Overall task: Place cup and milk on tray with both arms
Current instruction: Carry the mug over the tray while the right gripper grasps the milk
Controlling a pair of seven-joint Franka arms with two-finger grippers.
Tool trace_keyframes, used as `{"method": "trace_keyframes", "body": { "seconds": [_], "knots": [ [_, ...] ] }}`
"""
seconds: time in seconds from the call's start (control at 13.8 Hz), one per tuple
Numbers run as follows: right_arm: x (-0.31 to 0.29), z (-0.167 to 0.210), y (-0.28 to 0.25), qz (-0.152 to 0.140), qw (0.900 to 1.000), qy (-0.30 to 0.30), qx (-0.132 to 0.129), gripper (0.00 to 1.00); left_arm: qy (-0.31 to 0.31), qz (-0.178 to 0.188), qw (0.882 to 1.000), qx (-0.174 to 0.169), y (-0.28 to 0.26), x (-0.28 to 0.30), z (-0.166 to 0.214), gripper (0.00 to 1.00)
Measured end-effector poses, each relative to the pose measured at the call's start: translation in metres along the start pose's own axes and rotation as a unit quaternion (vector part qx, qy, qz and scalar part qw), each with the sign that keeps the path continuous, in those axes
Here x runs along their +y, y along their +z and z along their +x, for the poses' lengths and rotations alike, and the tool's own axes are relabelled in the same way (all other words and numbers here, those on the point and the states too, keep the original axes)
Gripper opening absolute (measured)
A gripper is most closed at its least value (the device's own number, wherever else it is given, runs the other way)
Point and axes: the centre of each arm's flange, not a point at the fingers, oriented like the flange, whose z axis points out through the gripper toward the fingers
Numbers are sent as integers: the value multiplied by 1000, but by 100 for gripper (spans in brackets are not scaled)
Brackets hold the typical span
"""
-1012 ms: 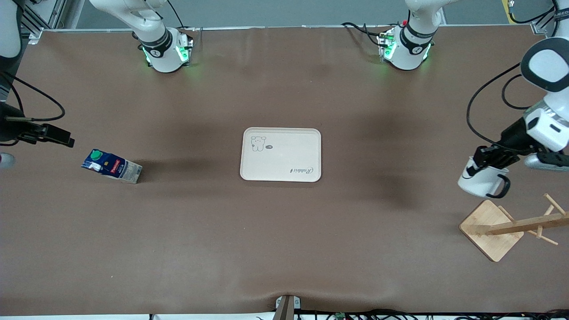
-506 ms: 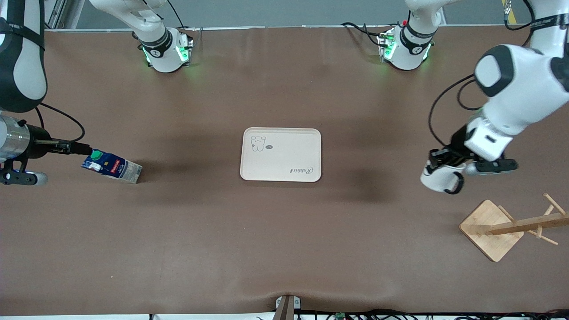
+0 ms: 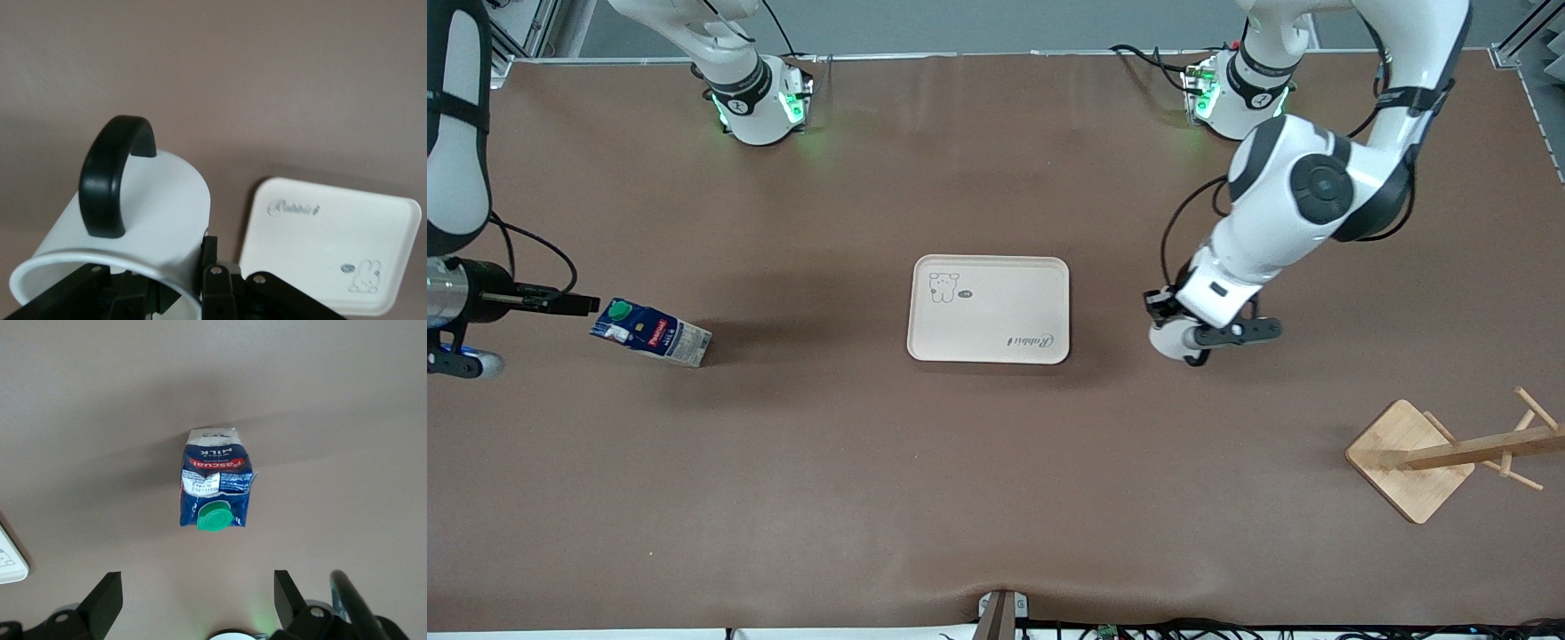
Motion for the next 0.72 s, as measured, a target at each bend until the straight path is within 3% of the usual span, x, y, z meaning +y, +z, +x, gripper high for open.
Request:
{"method": "trace_keyframes", "body": {
  "seconds": [0.14, 0.36, 0.72],
  "knots": [
    [9, 10, 26, 24, 1000, 12, -2, 100, -20, 7, 999, -38, 18, 33, -10, 8],
    [14, 15, 48, 28, 999, 19, -6, 100, -54, 18, 995, -85, 60, 77, -27, 8],
    [20, 28, 76, 27, 999, 27, 35, 100, -98, 37, 987, -122, 118, 123, -55, 8]
  ]
}}
